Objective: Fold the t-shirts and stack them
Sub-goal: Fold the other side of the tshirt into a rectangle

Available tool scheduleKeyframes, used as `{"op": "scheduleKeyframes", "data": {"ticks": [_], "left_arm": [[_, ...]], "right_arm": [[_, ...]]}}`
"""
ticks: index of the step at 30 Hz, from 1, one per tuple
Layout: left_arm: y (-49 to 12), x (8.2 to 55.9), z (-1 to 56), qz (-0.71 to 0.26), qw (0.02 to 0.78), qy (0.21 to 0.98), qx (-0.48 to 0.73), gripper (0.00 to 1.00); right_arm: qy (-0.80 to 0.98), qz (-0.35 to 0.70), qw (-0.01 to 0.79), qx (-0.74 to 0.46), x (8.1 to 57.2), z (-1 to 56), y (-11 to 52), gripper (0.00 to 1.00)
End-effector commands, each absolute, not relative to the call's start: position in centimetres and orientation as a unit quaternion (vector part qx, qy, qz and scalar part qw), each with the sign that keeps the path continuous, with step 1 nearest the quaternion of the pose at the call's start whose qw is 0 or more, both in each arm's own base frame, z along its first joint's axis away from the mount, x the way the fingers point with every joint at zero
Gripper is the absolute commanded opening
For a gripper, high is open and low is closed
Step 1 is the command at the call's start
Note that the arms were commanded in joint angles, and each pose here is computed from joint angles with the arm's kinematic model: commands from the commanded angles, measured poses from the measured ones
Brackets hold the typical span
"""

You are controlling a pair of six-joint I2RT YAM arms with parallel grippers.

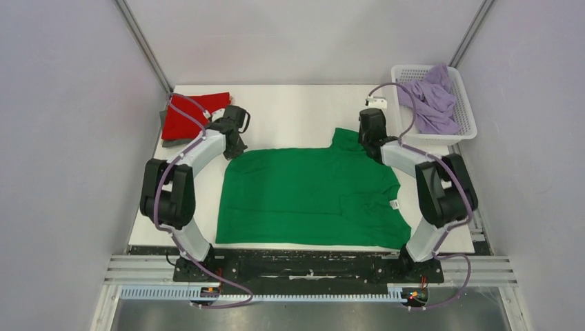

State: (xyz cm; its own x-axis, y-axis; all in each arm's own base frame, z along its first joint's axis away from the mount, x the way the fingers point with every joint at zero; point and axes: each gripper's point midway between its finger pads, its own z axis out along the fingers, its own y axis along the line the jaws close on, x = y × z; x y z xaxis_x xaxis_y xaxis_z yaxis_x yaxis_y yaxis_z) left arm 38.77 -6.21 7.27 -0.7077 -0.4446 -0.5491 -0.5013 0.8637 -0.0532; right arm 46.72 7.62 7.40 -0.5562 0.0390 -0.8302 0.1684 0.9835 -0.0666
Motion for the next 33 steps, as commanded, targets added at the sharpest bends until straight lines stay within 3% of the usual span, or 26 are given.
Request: {"op": "scheduleKeyframes", "data": {"ticks": [1, 13, 24, 33], "left_arm": [[-6.1, 37.8, 9.2, 0.05, 0.308, 0.917, -0.249, 0.02], [-5.2, 33.5, 10.9, 0.067, 0.336, 0.905, -0.253, 0.02], [-3.9, 29.2, 10.8, 0.083, 0.344, 0.892, -0.281, 0.02], [-4.3, 26.2, 9.1, 0.058, 0.323, 0.902, -0.28, 0.02]], "right_arm": [[0.856, -0.057, 0.51, 0.056, 43.9, 11.0, 7.2, 0.0], [0.863, -0.061, 0.5, 0.035, 32.8, 13.3, 5.9, 0.0], [0.881, -0.035, 0.472, -0.007, 26.1, 13.9, 5.8, 0.0], [0.907, 0.051, 0.413, -0.066, 20.7, 11.5, 7.7, 0.0]]}}
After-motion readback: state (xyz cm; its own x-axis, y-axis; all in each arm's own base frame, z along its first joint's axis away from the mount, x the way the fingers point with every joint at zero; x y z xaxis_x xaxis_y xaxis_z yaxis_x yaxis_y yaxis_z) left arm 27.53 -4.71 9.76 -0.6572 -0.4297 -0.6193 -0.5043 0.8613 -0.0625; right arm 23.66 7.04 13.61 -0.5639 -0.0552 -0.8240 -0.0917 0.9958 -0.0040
